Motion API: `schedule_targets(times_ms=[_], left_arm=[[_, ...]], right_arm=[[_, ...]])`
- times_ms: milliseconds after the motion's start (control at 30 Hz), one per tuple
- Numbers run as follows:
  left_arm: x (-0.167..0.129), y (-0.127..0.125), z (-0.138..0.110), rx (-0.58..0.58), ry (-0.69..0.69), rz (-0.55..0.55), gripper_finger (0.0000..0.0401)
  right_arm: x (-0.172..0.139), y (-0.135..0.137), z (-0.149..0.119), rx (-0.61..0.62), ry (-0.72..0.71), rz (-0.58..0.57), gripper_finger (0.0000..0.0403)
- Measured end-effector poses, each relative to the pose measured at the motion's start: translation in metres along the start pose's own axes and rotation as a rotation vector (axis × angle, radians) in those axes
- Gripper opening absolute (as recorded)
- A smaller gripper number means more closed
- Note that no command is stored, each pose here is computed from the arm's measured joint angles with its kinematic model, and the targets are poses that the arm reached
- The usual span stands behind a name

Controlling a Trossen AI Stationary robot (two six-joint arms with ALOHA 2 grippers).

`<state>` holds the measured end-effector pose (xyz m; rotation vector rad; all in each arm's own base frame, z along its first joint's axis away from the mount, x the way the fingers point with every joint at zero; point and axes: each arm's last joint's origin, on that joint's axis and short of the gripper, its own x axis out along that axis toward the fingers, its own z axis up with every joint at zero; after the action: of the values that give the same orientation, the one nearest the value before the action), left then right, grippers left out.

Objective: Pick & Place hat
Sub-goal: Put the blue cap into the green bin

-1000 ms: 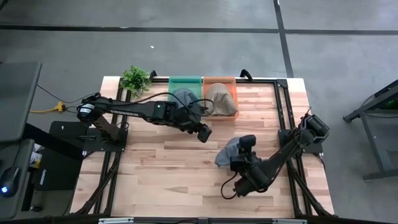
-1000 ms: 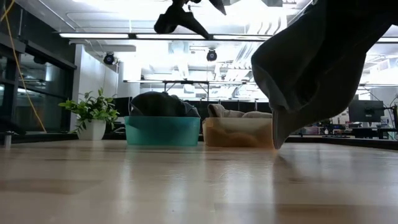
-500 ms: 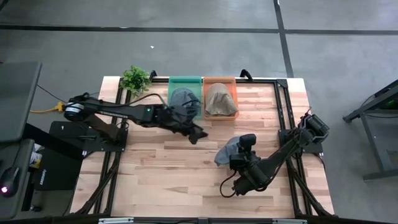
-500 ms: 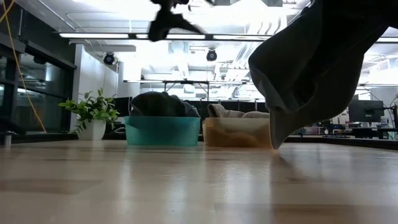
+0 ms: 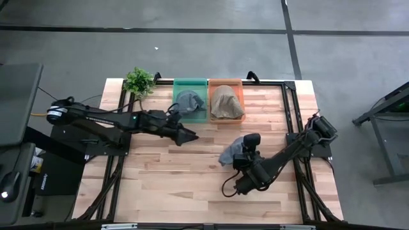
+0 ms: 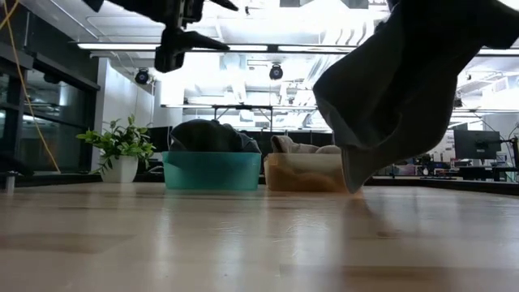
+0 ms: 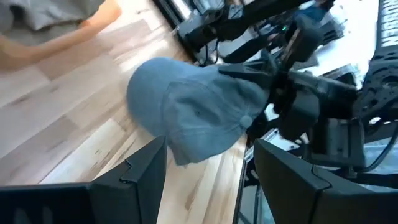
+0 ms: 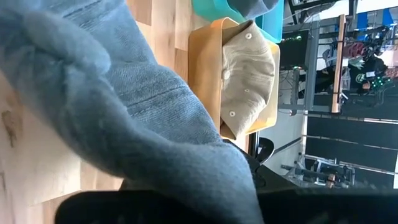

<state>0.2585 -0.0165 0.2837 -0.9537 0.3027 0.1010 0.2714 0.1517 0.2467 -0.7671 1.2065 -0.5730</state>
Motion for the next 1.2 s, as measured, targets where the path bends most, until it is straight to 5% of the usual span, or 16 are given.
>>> schedule_targets(times_ms=[400, 1200], left_arm=[[-0.030, 0.018, -0.011, -0.005, -0.043, -0.027, 0.0218], [-0.085, 0.043, -0.030, -0.019, -0.064, -0.190, 0.0218]], right_arm=[[0.008, -0.030, 0.026, 0.027, -0.040, -0.017, 0.0000], [0.051, -0.169, 0.107, 0.183, -0.296, -0.146, 0.0000]])
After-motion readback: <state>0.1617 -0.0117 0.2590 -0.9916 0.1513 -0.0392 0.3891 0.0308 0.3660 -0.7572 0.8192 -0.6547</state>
